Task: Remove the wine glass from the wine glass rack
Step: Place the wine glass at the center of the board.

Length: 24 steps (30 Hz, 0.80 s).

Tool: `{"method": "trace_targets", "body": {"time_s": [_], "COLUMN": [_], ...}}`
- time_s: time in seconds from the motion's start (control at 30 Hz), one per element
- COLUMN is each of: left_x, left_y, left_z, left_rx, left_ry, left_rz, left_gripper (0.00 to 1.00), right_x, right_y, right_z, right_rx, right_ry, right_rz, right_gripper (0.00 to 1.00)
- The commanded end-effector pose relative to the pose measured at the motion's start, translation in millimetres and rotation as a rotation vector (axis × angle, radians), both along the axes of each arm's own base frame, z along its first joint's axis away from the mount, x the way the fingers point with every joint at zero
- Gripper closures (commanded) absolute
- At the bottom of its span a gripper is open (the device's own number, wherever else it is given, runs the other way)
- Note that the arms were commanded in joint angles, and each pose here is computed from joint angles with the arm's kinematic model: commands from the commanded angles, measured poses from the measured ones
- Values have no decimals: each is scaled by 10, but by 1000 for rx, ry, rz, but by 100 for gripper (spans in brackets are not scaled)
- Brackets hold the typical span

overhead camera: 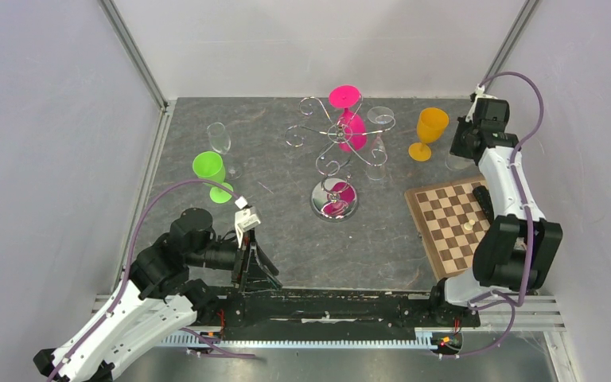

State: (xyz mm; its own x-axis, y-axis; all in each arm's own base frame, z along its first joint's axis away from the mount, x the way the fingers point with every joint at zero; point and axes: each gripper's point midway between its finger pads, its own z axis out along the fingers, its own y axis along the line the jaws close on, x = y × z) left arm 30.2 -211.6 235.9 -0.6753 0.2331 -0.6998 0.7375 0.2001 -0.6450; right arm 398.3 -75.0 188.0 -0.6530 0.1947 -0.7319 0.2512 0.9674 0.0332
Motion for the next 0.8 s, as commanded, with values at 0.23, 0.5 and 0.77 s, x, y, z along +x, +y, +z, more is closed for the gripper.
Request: {"method": "trace_targets", "body": {"time_s": [0.23,0.5,0.77], "left_x": [53,57,55], "left_y": [-8,-11,-7], "left_z": [42,32,45], "left_rx": [-11,-8,-12], "left_ry": [-7,-4,-10], "left_rz": [32,32,34], "left_gripper": [39,39,39], "right_x": [516,573,593], "right_y": [-138,-206,-244], "right_z": [66,-204,-396], "right_rx": [-7,-12,-12], "right_ry": [-96,-28,25], "right_rz": [-27,-39,-55], "right_gripper": [100,100,100]}}
